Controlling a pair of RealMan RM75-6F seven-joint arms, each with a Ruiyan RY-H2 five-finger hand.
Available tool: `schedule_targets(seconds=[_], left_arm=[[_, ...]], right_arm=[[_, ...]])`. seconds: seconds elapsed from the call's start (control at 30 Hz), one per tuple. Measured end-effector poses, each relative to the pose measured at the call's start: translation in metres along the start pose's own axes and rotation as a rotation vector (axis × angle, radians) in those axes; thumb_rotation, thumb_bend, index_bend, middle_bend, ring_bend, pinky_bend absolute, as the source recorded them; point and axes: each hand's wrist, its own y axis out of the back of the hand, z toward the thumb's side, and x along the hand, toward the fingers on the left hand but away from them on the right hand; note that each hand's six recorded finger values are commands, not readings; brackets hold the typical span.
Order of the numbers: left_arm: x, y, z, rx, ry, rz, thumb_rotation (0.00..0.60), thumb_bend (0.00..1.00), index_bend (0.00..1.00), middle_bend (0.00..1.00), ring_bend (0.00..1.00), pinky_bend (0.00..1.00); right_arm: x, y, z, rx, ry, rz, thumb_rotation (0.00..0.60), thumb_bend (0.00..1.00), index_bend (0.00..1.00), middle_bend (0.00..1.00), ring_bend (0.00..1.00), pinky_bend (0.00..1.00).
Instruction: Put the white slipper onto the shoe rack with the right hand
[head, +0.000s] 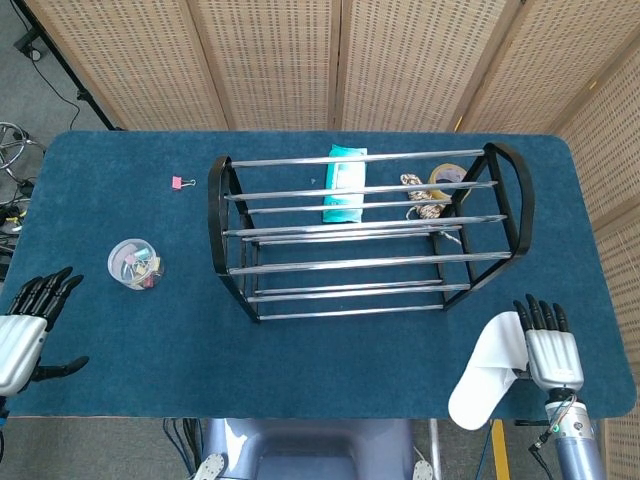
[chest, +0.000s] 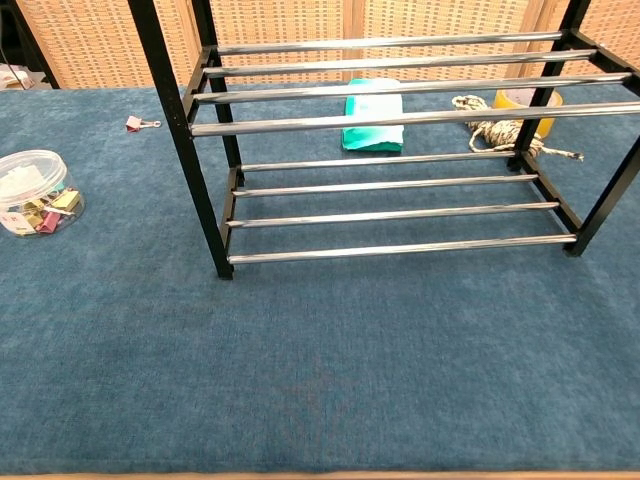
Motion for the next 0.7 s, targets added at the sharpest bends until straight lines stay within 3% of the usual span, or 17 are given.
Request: schedule_targets(seconds=[0.13,0.23,0.4,0.53,0.63,0.7], left_arm=[[0.0005,-0.0002,0.0,-0.001,0.001,-0.001,0.6,0.0,0.0,0.0,0.0,0.0],[0.0004,-0.0003,0.0003,-0.001,0.001,-0.002,0.6,0.0,0.0,0.0,0.0,0.0],[0.0005,-0.0006,0.0003,-0.001,0.001,-0.004,0.6,0.0,0.0,0.0,0.0,0.0],[0.0006,-0.0003,0.0001,-0.003,0.001,-0.004,0.6,0.0,0.0,0.0,0.0,0.0],[0.0007,0.0,-0.0001,-0.005,0.001,-0.004,0.6,0.0,0.0,0.0,0.0,0.0],[0.0004,0.0,0.0,-0.005,0.0,-0.005,0.6,0.0,0.0,0.0,0.0,0.0]], right_arm=[[-0.0004,0.0006,-0.004,0.0,-0.009,-0.003,0.6,0.0,0.05,0.0,0.0,0.02],[-0.001,0.0015,-0.0037,-0.019,-0.006,-0.009,0.6,0.0,0.13,0.05,0.05,0.14],[-0.0009,0.0021,-0.0008,-0.05,0.014,-0.021,0.6,0.0,0.28,0.21,0.23,0.39],[-0.0002,0.0018,0.0022,-0.08,0.034,-0.028,0.6,0.0,0.39,0.32,0.34,0.51],[0.0002,0.0013,0.0042,-0.101,0.051,-0.034,0.6,0.05,0.47,0.38,0.38,0.55],[0.0002,0.0012,0.0053,-0.105,0.061,-0.041,0.6,0.13,0.5,0.4,0.4,0.58]])
